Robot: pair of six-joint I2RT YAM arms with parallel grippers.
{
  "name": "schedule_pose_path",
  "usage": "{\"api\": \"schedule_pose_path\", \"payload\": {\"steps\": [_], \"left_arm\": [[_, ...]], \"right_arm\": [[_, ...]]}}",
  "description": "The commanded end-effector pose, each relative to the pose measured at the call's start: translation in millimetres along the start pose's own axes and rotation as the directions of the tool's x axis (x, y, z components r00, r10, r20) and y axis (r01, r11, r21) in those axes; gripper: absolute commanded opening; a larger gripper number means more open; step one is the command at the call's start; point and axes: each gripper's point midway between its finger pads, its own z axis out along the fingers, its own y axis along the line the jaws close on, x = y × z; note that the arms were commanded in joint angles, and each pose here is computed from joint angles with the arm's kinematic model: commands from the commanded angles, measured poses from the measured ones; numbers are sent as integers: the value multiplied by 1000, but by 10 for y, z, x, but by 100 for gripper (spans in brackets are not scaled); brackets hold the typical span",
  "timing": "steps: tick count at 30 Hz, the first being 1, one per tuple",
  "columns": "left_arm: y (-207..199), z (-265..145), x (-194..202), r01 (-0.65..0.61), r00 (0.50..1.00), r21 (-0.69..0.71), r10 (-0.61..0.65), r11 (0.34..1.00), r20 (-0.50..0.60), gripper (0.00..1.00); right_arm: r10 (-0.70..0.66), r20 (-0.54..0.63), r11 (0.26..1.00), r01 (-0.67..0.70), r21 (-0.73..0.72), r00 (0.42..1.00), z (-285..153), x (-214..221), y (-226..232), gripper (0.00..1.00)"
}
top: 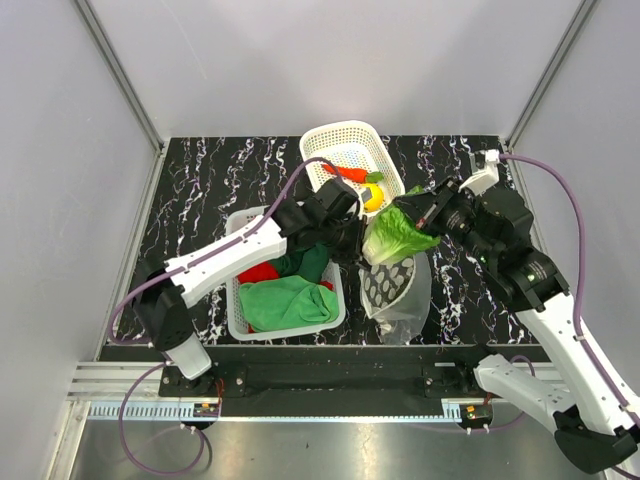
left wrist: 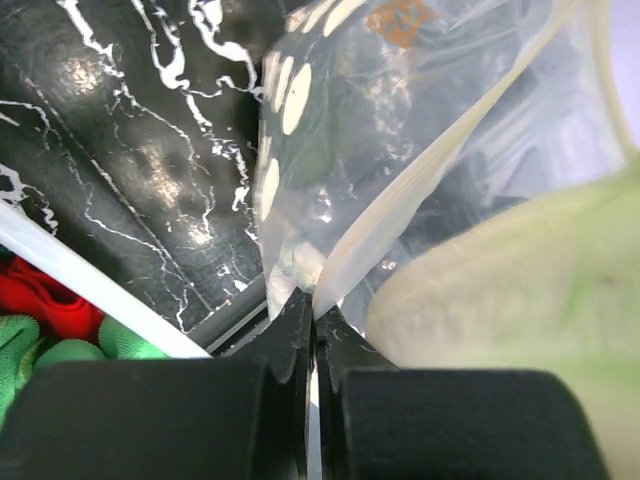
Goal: Open the zip-top bag and remove the fake food
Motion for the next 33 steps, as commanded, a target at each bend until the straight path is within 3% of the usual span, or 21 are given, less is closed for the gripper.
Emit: {"api": "schedule_pose_path", "payload": {"steps": [1,9,15,25,33], "left_arm": [[-248,-267,-92,-33,996,86,26,996,84,0],[151,-378,-115,57,990,7,-57,998,130,0],[329,-340,-32,70,992,-25,-67,997,110,0],[241,-359,-19,-28,997,21,27,999,79,0],[256,-390,19,-70,996,13,69,997,57,0]], "right_arm": [[-42,175,997,31,69,984,104,-401,-43,0],[-148,220,984,121,130,964,22,-665,-9,0],[-197,251,980,181,88,948,318,-909,212,0],[-241,275,969,217,115,931,1503,-1278,-273,0],[-187,290,981,192,11,939,2408,-1421,-586,0]]}}
